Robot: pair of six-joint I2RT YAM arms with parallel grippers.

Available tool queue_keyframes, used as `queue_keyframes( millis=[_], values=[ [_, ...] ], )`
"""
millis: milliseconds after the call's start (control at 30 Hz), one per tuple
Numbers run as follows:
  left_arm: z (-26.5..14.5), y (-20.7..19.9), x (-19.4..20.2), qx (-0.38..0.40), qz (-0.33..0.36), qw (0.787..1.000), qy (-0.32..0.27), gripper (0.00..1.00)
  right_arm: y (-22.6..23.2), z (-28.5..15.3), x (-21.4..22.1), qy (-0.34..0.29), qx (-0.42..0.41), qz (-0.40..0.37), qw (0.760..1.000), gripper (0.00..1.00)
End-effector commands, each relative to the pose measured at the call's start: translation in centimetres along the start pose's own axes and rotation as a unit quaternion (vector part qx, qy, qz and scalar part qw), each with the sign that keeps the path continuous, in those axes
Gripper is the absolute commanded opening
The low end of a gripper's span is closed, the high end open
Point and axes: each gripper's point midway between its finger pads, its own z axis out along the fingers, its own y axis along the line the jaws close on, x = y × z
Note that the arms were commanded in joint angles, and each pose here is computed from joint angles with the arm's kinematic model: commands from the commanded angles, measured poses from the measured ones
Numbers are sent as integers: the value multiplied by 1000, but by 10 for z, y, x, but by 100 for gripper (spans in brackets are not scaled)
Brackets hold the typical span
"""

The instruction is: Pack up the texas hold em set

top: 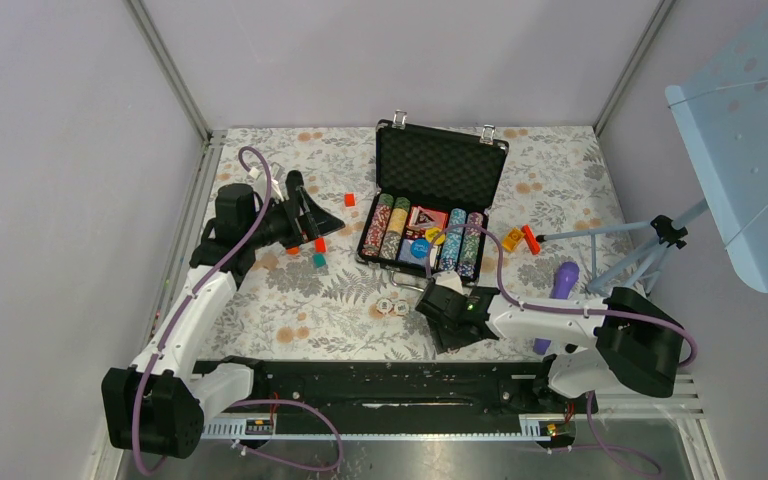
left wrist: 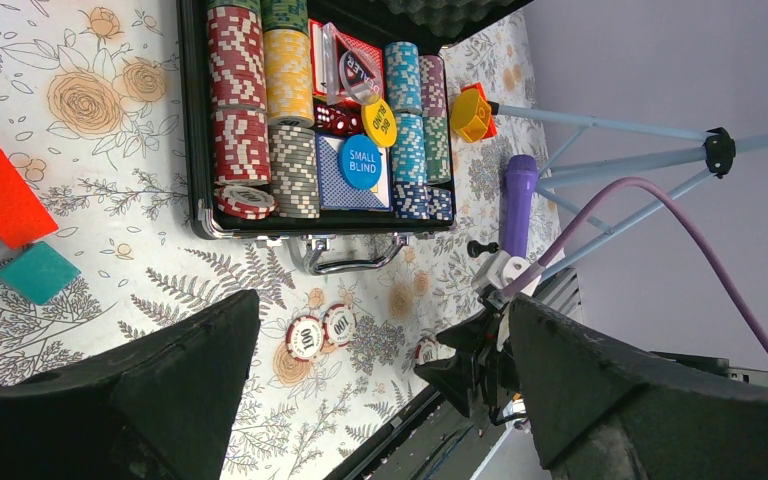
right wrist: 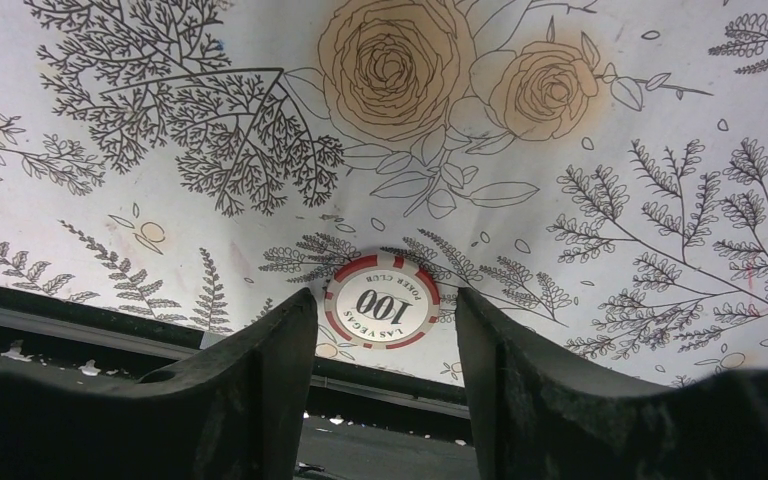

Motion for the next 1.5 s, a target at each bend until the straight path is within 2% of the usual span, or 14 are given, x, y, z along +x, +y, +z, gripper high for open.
queue_keyframes(
  millis=[0,533,1000,1467],
  values=[
    [-2,-12,-11,15,18,1000,-14,94,3,8,20,40,-11,24,999,58],
    [-2,-12,-10,17,19,1000,-11,94,0,5,36,74,-8,23,997,60],
    [-2,-12,-9,18,20,1000,-11,95,3,2,43,74,-1,11,997,60],
    [-2,-11,-8,17,19,1000,-10,94,-6,9,39,65,34,2,997,48]
  ],
)
